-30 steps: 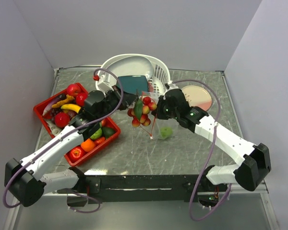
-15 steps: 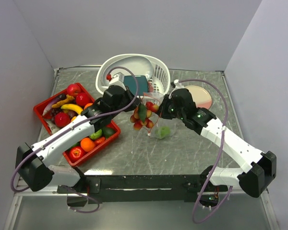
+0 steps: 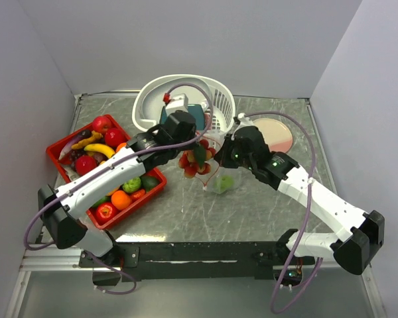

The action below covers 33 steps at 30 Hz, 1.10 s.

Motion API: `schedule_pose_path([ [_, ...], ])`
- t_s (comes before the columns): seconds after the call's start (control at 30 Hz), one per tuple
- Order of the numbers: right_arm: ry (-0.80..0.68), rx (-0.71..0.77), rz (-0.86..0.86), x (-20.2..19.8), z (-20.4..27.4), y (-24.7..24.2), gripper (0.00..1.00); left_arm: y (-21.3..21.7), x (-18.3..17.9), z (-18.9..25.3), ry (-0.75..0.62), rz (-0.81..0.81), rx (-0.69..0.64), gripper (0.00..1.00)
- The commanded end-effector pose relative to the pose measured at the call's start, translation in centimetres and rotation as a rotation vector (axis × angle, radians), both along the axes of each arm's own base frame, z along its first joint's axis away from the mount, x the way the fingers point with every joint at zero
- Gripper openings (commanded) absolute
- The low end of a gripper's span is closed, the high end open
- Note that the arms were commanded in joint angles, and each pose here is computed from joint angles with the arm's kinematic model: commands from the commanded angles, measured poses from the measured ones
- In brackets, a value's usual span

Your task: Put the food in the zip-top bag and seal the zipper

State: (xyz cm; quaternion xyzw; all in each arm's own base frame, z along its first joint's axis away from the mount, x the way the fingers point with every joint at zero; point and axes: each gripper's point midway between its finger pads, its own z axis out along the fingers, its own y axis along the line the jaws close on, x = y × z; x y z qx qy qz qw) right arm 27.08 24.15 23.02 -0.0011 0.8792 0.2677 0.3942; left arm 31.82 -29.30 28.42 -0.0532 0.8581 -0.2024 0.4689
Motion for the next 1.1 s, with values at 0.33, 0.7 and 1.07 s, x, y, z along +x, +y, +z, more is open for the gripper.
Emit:
schedule_pose_path([
  [0.33,-0.043,0.082,0.066,-0.2,3.7,2.2,0.0,-4.0,-2.1,2.9,-0.069,-0.083,-0.06,0.01],
  [0.7,-0.072,0.125,0.075,-1.6,6.2,1.3,0.0,-1.7,0.2,-0.2,-0.037,0.099,0.136,0.01],
  [1.07,-0.071,0.119,0.057,-0.4,6.3,1.3,0.0,-3.9,-1.0,2.2,-0.044,-0.017,-0.012,0.01],
])
